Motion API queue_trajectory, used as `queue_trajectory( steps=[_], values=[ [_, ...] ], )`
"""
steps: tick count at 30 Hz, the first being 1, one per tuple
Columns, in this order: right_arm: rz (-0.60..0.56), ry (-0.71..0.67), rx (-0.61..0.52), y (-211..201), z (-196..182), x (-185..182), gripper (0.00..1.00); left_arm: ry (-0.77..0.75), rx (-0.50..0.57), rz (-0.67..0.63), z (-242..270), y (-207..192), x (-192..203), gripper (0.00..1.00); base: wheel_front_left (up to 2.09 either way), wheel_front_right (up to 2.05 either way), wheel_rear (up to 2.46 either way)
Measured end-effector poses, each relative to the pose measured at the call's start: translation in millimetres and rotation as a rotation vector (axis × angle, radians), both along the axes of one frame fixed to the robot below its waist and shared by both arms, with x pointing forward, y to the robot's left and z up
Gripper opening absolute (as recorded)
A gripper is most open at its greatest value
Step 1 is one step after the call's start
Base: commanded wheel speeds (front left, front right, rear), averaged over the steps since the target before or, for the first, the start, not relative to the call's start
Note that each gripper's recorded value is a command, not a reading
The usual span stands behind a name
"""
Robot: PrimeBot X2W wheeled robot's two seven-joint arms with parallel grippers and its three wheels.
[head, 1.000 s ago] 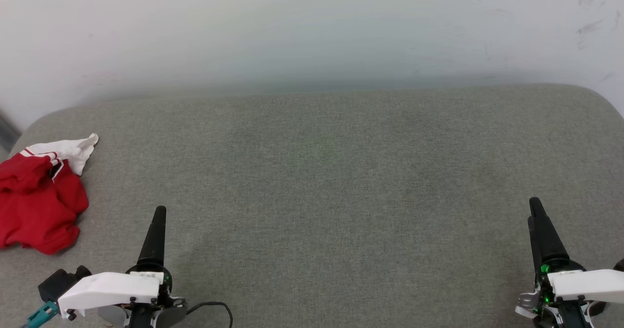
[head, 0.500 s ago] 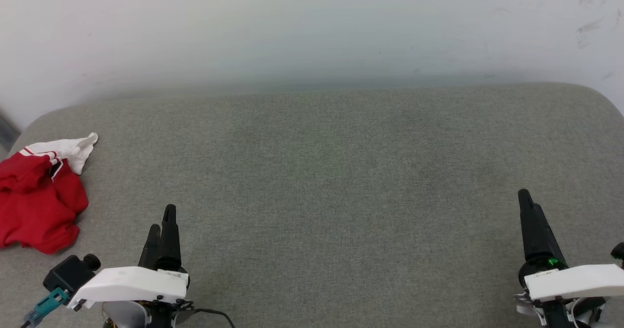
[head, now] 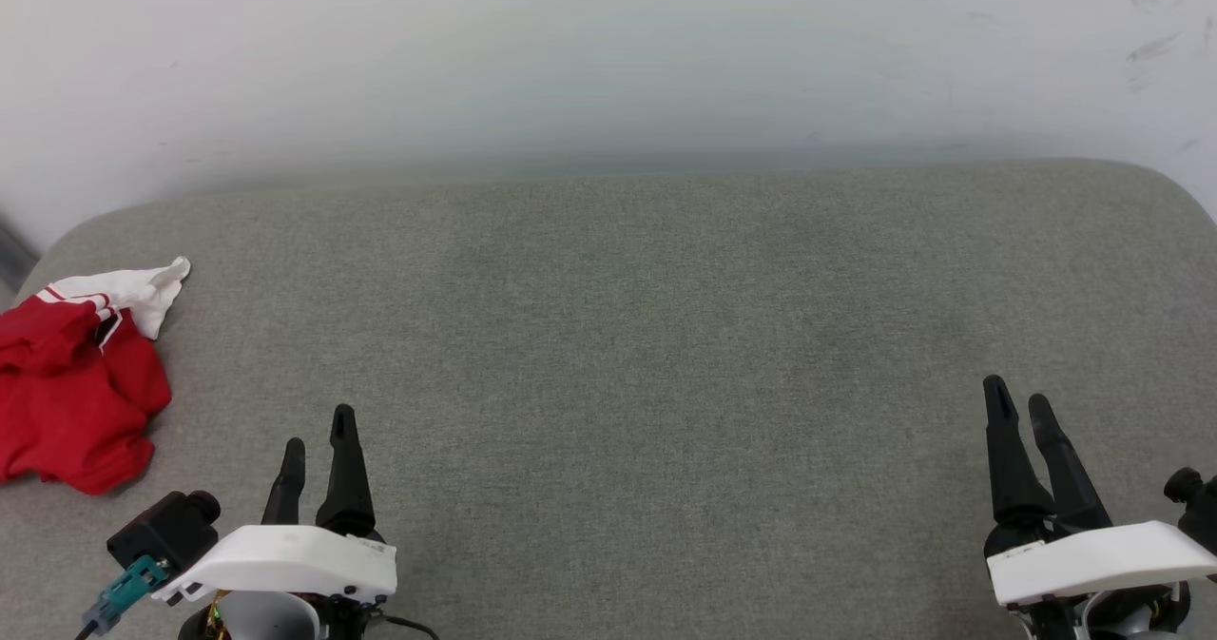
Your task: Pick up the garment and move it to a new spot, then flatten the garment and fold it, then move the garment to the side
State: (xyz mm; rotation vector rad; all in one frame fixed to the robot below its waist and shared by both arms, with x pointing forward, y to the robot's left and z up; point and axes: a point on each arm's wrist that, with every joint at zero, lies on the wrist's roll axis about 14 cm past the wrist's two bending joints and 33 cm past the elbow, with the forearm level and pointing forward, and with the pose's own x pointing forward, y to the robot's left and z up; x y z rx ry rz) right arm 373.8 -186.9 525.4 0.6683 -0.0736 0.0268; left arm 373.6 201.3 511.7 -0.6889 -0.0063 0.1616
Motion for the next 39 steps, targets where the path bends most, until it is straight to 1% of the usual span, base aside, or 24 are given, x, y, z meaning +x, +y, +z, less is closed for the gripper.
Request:
queue_trajectory(
  steps=[4, 5, 20, 29, 39],
  values=[
    [0.003, 0.0, -0.056, 2, -1, -2, 1.0, -0.002, 0.061, 0.005, 2, 0, -1, 1.0, 0.0, 0.0, 0.0],
    [0.004, -0.007, -0.084, 3, 0, -2, 1.0, -0.006, 0.09, 0.005, 3, -1, -1, 1.0, 0.0, 0.0, 0.0],
    [0.019, -0.031, -0.271, 12, 1, -7, 1.0, -0.036, 0.274, -0.015, 11, -12, -6, 1.0, 0.0, 0.0, 0.0],
    [0.023, -0.045, -0.369, 14, 1, -9, 1.0, -0.052, 0.368, -0.014, 13, -14, -9, 1.0, 0.0, 0.0, 0.0],
    [0.026, -0.072, -0.454, 18, 5, -12, 1.0, -0.082, 0.457, -0.029, 19, -22, -11, 1.0, 0.0, 0.0, 0.0]
  ],
)
